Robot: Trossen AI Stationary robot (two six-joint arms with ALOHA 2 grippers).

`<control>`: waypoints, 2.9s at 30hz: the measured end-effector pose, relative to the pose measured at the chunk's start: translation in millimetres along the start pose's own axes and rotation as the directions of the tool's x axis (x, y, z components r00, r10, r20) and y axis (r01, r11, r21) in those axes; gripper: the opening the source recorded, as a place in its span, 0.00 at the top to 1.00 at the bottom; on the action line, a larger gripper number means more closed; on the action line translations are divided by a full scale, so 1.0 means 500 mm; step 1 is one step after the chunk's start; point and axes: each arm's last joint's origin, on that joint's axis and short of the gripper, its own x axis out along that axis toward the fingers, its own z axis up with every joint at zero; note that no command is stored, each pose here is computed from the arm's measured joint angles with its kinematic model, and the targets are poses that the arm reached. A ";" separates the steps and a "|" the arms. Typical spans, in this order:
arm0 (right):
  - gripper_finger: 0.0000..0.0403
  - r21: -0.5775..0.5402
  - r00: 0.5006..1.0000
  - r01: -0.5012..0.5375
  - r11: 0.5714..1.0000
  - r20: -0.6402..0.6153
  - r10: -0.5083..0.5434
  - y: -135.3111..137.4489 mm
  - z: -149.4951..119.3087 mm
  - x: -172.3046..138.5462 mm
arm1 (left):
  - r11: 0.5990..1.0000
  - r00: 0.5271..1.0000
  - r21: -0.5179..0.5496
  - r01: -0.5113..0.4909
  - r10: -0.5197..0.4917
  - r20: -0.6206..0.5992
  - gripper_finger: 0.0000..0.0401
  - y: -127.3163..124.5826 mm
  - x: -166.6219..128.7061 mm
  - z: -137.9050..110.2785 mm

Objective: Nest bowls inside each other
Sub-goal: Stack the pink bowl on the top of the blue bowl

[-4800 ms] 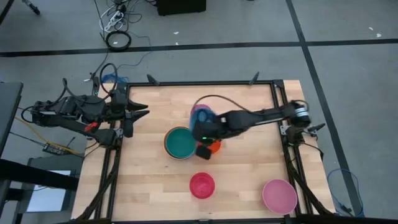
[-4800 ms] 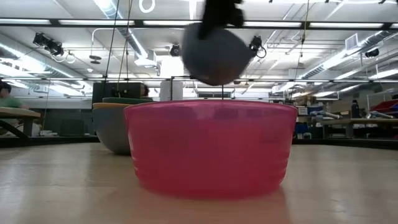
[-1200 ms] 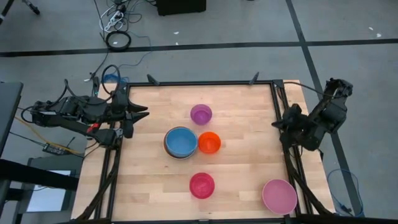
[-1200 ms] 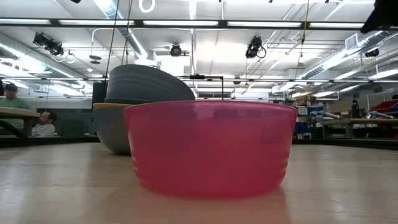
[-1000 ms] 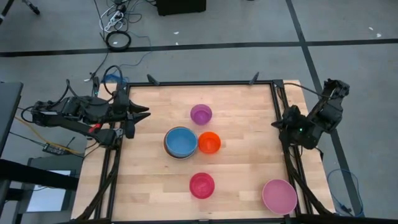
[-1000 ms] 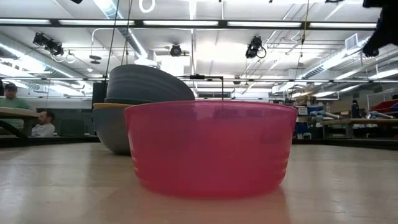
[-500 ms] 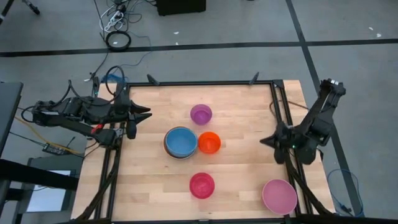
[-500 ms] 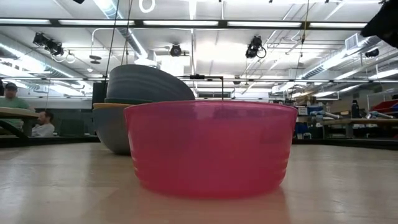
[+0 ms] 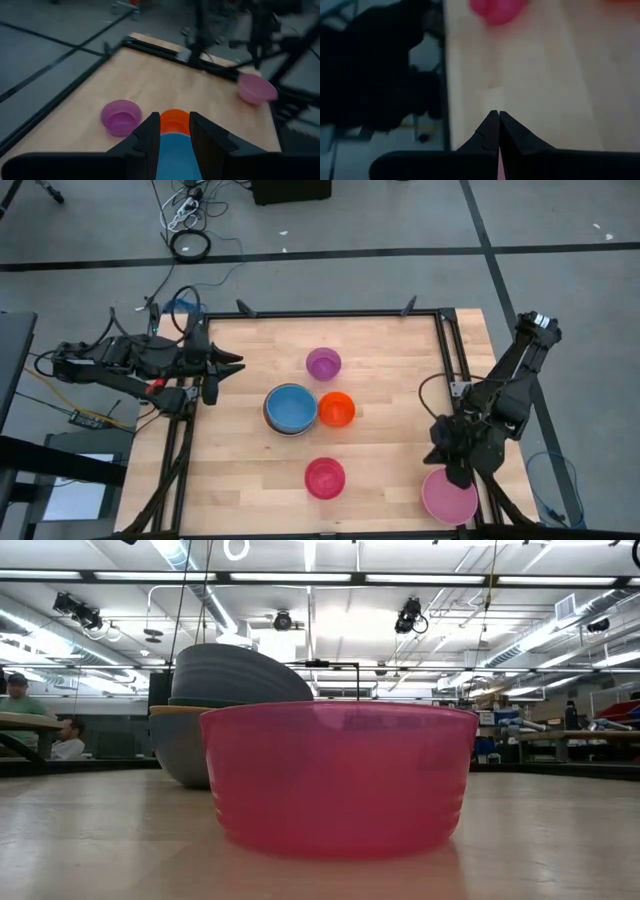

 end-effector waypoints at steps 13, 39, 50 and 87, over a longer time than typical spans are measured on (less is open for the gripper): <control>1.00 -0.216 0.916 -0.157 0.964 -0.397 0.060 0.021 -0.022 -0.011 | 0.967 0.967 0.067 0.244 -0.248 0.060 0.72 -0.035 0.023 0.027; 0.72 -0.212 0.837 0.031 0.977 -0.529 -0.142 -0.037 -0.095 0.051 | 0.967 0.959 0.030 0.253 -0.255 0.123 0.72 -0.056 0.057 0.044; 0.71 -0.231 0.837 0.101 0.968 -0.506 -0.209 -0.038 -0.119 0.108 | 0.966 0.958 0.030 0.258 -0.260 0.119 0.72 -0.057 0.057 0.044; 1.00 -0.445 0.954 0.261 0.857 -0.016 -0.299 -0.065 0.475 0.212 | 0.972 0.969 0.152 0.179 -0.201 0.145 0.72 -0.050 0.050 0.045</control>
